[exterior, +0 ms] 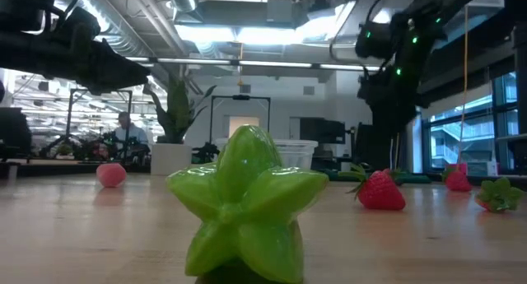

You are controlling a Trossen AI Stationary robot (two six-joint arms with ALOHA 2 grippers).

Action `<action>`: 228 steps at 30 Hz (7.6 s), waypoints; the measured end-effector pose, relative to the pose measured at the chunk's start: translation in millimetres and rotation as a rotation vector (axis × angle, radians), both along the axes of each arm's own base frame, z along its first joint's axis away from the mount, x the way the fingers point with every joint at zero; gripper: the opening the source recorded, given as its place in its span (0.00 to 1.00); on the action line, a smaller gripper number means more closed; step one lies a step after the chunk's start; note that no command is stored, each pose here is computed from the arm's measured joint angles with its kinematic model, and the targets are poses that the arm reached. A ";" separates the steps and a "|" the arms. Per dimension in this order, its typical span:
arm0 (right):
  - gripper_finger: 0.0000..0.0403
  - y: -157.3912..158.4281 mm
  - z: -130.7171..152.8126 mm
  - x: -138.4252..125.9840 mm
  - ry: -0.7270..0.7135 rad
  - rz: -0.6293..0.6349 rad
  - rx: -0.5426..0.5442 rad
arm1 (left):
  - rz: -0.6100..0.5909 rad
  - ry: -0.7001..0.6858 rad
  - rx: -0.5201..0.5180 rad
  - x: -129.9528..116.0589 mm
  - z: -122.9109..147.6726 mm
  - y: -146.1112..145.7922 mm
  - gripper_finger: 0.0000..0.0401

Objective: Pick and placing Produce into tupperware
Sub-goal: Put the strawberry into the transparent container, then put the blueberry in the transparent container

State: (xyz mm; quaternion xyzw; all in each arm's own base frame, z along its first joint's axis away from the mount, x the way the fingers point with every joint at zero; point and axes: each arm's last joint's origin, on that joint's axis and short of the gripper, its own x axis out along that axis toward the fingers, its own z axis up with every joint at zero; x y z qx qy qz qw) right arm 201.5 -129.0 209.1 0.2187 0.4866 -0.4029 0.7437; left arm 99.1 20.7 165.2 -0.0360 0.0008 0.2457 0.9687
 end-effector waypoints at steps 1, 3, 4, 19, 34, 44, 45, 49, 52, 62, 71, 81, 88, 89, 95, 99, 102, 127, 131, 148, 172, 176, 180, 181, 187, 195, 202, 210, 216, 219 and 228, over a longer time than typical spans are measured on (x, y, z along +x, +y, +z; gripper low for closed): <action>0.68 -1.9 -4.3 -0.1 0.008 -0.013 0.028 | 0.000 0.000 0.000 0.0 0.1 0.0 0.48; 0.68 -4.6 -10.2 2.3 0.003 -0.010 0.068 | 0.000 0.000 0.000 0.0 0.0 0.0 0.48; 0.68 -5.7 -12.6 4.5 -0.002 -0.007 0.075 | 0.000 0.000 0.000 0.0 0.0 0.0 0.48; 0.68 -8.7 -53.1 21.9 0.084 0.033 0.202 | 0.000 0.001 0.001 0.0 -0.1 0.0 0.48; 0.68 -10.6 -81.3 28.6 0.165 0.059 0.273 | 0.001 0.000 0.000 0.0 0.0 0.0 0.48; 0.52 -10.0 -78.4 28.1 0.151 0.062 0.271 | 0.001 0.001 0.001 0.0 0.0 0.0 0.48; 0.50 -9.9 -78.5 28.1 0.151 0.062 0.271 | 0.002 0.001 0.001 0.0 0.0 0.0 0.48; 0.40 -9.8 -78.7 28.0 0.152 0.063 0.273 | 0.005 0.001 0.001 0.0 -0.1 0.1 0.48; 0.36 -9.8 -78.7 28.0 0.154 0.063 0.272 | 0.005 0.001 0.001 0.0 0.0 0.1 0.48; 0.41 -10.9 -76.6 29.9 0.146 0.088 0.282 | 0.004 0.001 0.002 0.0 -0.1 0.1 0.48; 0.35 -24.6 -46.2 55.1 0.041 0.162 0.236 | 0.005 0.001 0.002 0.0 0.0 0.1 0.48; 0.37 -36.1 44.5 106.9 -0.276 0.374 0.138 | 0.004 0.001 0.002 0.0 -0.1 0.1 0.48; 0.38 -11.8 84.6 137.2 -0.390 0.549 0.023 | 0.004 0.000 0.001 -0.1 0.1 0.1 0.48; 0.39 -8.5 84.0 141.2 -0.391 0.567 0.019 | 0.005 0.000 0.001 0.0 0.0 0.1 0.48; 0.38 3.0 50.0 167.1 -0.342 0.620 0.062 | 0.004 0.000 0.001 -0.1 0.0 0.1 0.48; 0.37 4.1 18.7 179.8 -0.275 0.624 0.114 | 0.004 0.000 0.001 -0.1 0.0 0.1 0.48; 0.39 4.4 -2.2 186.6 -0.232 0.624 0.146 | 0.004 0.000 0.001 -0.1 0.1 0.1 0.48; 0.46 1.3 -48.5 196.3 -0.137 0.623 0.208 | 0.004 0.001 0.001 0.0 0.0 0.1 0.48; 0.47 0.5 -38.2 198.5 -0.125 0.606 0.224 | 0.004 0.001 0.001 -0.1 0.0 0.1 0.48; 0.47 -11.1 91.2 183.4 -0.010 0.641 0.215 | 0.004 0.001 0.002 0.0 0.0 0.1 0.48; 0.47 48.6 -8.3 -10.2 0.001 0.646 0.057 | 0.006 0.002 0.002 -0.1 -0.1 0.2 0.48; 0.47 52.2 -40.2 -17.3 -0.051 0.668 0.021 | 0.007 0.001 0.002 -0.1 0.0 0.2 0.48; 0.47 53.9 -56.6 -20.0 -0.101 0.714 -0.028 | 0.007 0.001 0.003 -0.1 0.0 0.2 0.48; 0.47 54.0 -58.6 -20.5 -0.103 0.722 -0.038 | 0.007 0.001 0.003 -0.1 0.1 0.2 0.48; 0.47 55.6 -72.1 -29.3 -0.050 0.692 -0.060 | 0.007 0.001 0.002 -0.1 0.0 0.2 0.48; 0.47 53.2 -72.5 -28.1 -0.043 0.664 -0.131 | 0.007 0.001 0.002 -0.1 0.0 0.2 0.48; 0.47 52.9 -72.4 -27.7 -0.038 0.678 -0.142 | 0.007 0.001 0.002 -0.1 0.0 0.2 0.48; 0.47 52.5 -73.0 -27.7 -0.045 0.657 -0.131 | 0.007 0.001 0.002 -0.1 0.1 0.2 0.48; 0.47 51.8 -80.5 -26.1 -0.015 0.654 -0.102 | 0.008 0.001 0.002 -0.1 0.1 0.2 0.48; 0.47 50.5 -84.0 -22.9 -0.020 0.652 -0.105 | 0.008 0.001 0.002 -0.1 0.1 0.2 0.48; 0.43 49.3 -92.3 -19.5 -0.006 0.636 -0.072 | 0.008 0.001 0.002 -0.1 0.0 0.2 0.48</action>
